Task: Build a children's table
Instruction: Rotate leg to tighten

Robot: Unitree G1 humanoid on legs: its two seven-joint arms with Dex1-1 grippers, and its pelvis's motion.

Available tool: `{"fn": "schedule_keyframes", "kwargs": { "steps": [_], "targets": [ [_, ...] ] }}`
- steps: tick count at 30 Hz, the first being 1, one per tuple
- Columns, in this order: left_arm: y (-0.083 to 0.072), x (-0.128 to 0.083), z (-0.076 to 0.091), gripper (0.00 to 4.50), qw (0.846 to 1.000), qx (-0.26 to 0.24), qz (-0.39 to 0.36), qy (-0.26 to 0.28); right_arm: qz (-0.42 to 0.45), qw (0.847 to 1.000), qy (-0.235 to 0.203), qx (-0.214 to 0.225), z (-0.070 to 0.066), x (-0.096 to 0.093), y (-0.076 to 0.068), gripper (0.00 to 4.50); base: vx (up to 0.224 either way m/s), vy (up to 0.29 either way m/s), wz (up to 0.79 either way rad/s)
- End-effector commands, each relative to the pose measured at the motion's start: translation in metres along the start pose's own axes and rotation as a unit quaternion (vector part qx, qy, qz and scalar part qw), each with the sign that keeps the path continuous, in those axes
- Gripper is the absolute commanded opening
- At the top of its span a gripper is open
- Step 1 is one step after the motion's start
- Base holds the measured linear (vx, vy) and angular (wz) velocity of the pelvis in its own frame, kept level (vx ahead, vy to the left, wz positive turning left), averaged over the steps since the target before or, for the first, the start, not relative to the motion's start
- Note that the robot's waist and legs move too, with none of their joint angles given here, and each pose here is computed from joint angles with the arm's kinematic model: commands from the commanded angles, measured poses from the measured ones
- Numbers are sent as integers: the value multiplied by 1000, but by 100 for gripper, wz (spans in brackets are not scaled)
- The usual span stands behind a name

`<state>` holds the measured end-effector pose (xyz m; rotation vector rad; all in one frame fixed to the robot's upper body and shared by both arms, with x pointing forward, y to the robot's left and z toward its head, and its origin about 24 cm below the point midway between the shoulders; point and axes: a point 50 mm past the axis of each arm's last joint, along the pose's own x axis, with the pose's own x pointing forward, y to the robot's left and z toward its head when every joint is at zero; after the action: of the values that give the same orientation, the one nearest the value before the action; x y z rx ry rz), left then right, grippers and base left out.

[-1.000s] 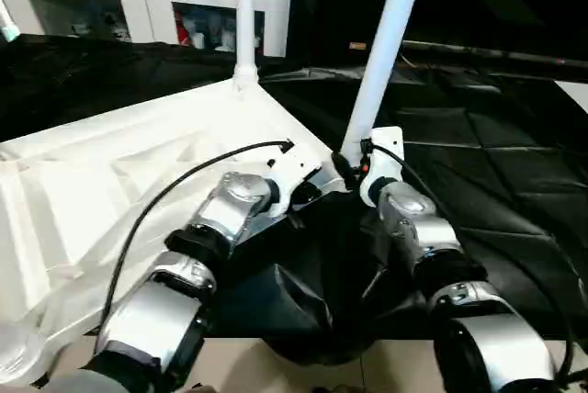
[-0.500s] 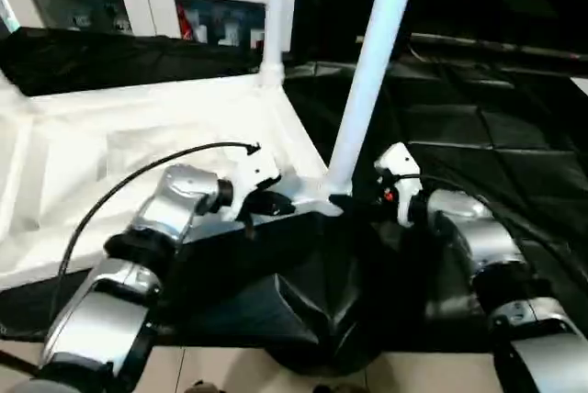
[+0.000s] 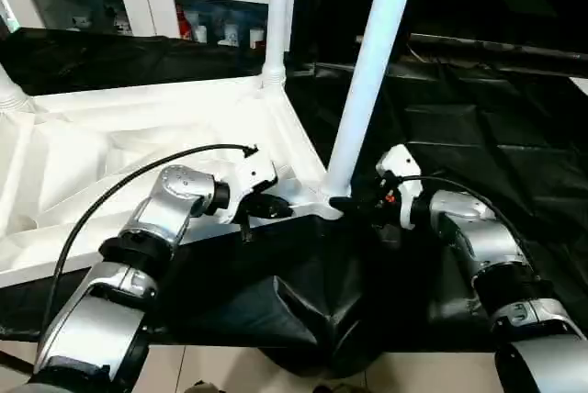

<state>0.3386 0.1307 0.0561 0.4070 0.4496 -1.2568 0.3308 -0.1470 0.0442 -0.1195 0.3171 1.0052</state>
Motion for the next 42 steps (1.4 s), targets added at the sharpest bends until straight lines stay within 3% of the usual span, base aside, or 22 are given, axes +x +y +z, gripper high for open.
{"fn": "schedule_keyframes", "kwargs": {
  "steps": [1, 2, 5, 11, 14, 20, 27, 34, 42],
  "targets": [
    [-12, 14, 5, 0, 999, 7, -48, -21, 20, 1000, -3, 2, 0, 8, 7, 297, 0, 0, 0],
    [-12, 14, 5, 0, 999, 7, -47, -21, 23, 1000, -6, 9, 0, 8, 7, 321, 0, 0, 0],
    [-11, 13, 5, 0, 999, 7, -44, -21, 23, 1000, -6, 10, 0, 8, 7, 340, 0, 0, 0],
    [-10, 13, 6, 0, 999, 9, -41, -20, 24, 1000, -2, -7, 0, 11, 9, 340, 0, 0, 0],
    [-10, 13, 6, 0, 999, 9, -41, -20, 27, 1000, -7, 11, 0, 13, 10, 379, 0, 0, 0],
    [-9, 12, 6, 0, 999, 9, -38, -19, 13, 1000, 10, -18, -1, 15, 8, 379, 0, 0, 0],
    [-8, 12, 6, 0, 999, 9, -37, -19, 14, 1000, 13, -13, -2, 15, 9, 379, 0, 0, 0],
    [-8, 10, 5, 0, 999, 7, -35, -18, 18, 1000, 5, -2, -2, 17, 9, 308, 0, 0, 0],
    [-7, 8, 4, 0, 999, 6, -35, -15, 25, 1000, 1, 1, -3, 18, 12, 272, 0, 0, 0]
  ]
}}
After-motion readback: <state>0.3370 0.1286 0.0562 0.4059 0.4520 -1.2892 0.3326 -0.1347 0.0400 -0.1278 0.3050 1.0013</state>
